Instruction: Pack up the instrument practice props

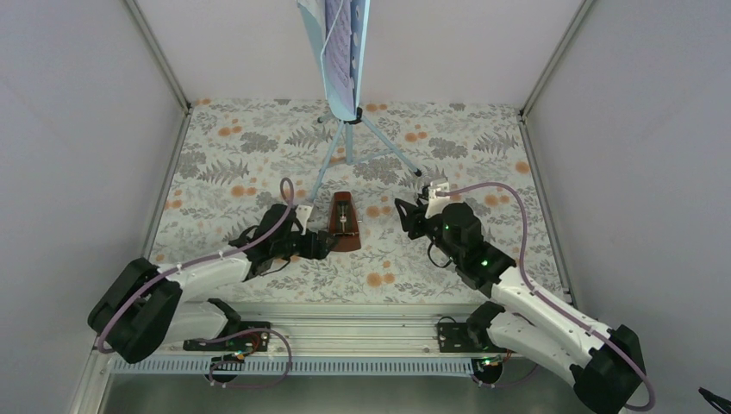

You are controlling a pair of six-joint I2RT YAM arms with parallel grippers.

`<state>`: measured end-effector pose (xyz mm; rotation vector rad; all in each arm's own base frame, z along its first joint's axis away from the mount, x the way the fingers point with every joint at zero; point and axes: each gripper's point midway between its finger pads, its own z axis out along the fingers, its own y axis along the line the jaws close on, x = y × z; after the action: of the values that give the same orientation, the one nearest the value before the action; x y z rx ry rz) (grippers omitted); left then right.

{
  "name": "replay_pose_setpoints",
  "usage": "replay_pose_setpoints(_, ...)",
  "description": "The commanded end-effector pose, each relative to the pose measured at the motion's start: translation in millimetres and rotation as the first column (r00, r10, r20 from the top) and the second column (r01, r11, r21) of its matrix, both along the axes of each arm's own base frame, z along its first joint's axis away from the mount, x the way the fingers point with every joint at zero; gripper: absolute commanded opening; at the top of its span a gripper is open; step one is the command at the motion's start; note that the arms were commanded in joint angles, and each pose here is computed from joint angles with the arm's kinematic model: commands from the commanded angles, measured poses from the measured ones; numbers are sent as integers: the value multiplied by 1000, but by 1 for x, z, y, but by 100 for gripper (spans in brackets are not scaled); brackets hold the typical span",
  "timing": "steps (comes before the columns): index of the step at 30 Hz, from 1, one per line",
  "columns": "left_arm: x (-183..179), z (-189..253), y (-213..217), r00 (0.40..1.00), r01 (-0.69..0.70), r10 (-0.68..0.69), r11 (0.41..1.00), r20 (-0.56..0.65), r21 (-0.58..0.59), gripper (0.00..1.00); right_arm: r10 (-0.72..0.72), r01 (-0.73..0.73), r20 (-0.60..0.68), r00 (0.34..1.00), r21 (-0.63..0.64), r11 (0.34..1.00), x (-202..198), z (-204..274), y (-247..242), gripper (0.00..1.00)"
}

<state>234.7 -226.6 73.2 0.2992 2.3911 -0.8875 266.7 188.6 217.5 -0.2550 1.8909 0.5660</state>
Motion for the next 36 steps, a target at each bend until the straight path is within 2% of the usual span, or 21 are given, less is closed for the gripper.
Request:
replay_pose_setpoints(1,5,8,-13,995,57,-50,995,81,-81,76,0,-1,14,1000,20,1000,5,4,2,51)
replay_pose_setpoints(14,5,3,-38,977,180,-162,976,136,-127,70,-14,14,9,1000,-16,1000,9,-5,1,52)
replay_pose_setpoints(19,-10,10,-59,960,258,-235,953,154,-157,70,-15,15,4,1000,-38,999,9,-11,-1,51)
replay_pose_setpoints(23,-5,14,-42,976,179,-162,977,147,-115,83,12,-11,14,1000,-57,998,6,-9,1,51)
replay_pose_setpoints(25,1,25,-26,982,117,-101,988,161,-97,92,35,-33,25,999,-62,997,4,-7,4,52)
replay_pose_setpoints(27,8,46,-12,979,74,-56,994,196,-85,96,71,-68,31,997,-69,995,0,-6,9,52)
replay_pose_setpoints(31,31,92,18,968,-14,19,1000,249,-22,100,137,-133,30,990,-87,987,-9,-11,23,52)
replay_pose_setpoints(36,90,137,51,958,-68,60,998,280,18,100,195,-194,-3,981,-103,976,-25,-23,45,52)
